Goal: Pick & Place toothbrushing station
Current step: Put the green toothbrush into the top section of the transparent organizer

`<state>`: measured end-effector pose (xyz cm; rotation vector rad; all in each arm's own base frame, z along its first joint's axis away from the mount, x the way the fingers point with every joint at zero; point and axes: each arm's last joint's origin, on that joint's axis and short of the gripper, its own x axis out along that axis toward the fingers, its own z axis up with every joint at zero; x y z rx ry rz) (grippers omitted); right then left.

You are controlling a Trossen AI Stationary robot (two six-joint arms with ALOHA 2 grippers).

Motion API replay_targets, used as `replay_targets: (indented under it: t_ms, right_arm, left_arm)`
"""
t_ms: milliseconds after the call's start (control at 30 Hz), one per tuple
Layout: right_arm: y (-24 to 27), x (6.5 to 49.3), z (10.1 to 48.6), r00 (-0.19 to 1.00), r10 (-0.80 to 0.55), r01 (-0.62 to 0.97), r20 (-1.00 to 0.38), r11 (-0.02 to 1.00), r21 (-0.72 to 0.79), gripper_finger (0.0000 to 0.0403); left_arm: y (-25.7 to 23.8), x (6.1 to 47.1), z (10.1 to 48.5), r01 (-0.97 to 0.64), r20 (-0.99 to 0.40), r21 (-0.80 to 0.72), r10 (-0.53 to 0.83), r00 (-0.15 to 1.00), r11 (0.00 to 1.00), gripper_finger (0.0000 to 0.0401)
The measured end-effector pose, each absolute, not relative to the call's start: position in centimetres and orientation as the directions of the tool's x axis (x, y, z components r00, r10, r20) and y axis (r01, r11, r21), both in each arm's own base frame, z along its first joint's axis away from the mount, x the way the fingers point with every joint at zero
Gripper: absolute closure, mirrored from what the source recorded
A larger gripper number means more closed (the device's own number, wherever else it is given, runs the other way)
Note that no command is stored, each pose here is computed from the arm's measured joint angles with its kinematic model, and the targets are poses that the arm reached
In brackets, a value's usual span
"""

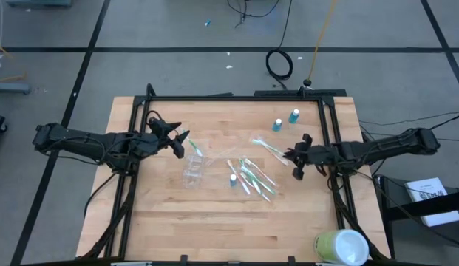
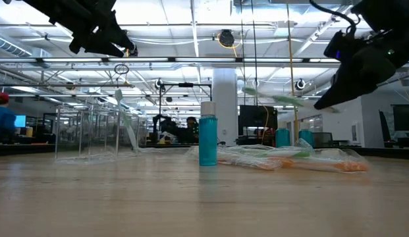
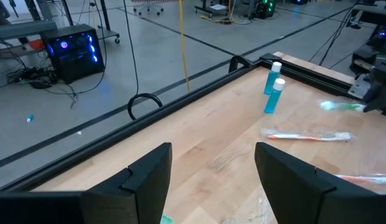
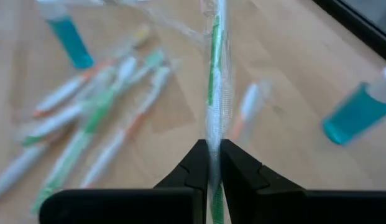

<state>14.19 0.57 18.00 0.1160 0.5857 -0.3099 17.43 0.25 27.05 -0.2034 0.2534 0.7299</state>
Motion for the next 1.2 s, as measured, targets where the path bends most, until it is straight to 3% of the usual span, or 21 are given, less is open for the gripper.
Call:
replay_targets:
  t_ms: [333, 567, 667, 900, 1200]
  right_arm:
    - [0.4, 14.4, 16.9, 0.967, -0.09, 0.109, -0.237, 0.992, 0.068, 0.0385]
    - [0.0, 13.9, 16.7, 0.998, -0.057, 0.058, -0.013, 0.996, 0.063, 0.0385]
    - [-0.2, 13.9, 16.8, 0.997, -0.071, 0.071, -0.005, 0.995, 0.065, 0.0385]
    - [-0.1, 14.3, 16.7, 0.999, -0.053, 0.053, 0.001, 0.995, 0.081, 0.0385]
    - [-0.1, 15.0, 16.4, 1.0, -0.02, 0.02, 0.001, 0.995, 0.093, 0.0385]
  left_arm:
    - [0.2, 17.4, 27.1, -0.685, -0.295, -0.137, 0.63, 0.718, 0.716, 0.0164]
    - [0.2, 17.5, 27.2, -0.687, -0.289, -0.183, 0.63, 0.721, 0.703, 0.0164]
    - [0.1, 18.1, 27.4, -0.657, -0.266, -0.211, 0.604, 0.751, 0.724, 0.0164]
    - [-0.6, 20.5, 27.3, -0.473, -0.226, -0.108, 0.442, 0.868, 0.874, 0.0164]
    - [-1.0, 23.9, 26.2, -0.409, -0.15, 0.027, 0.408, 0.9, 0.912, 0.0164]
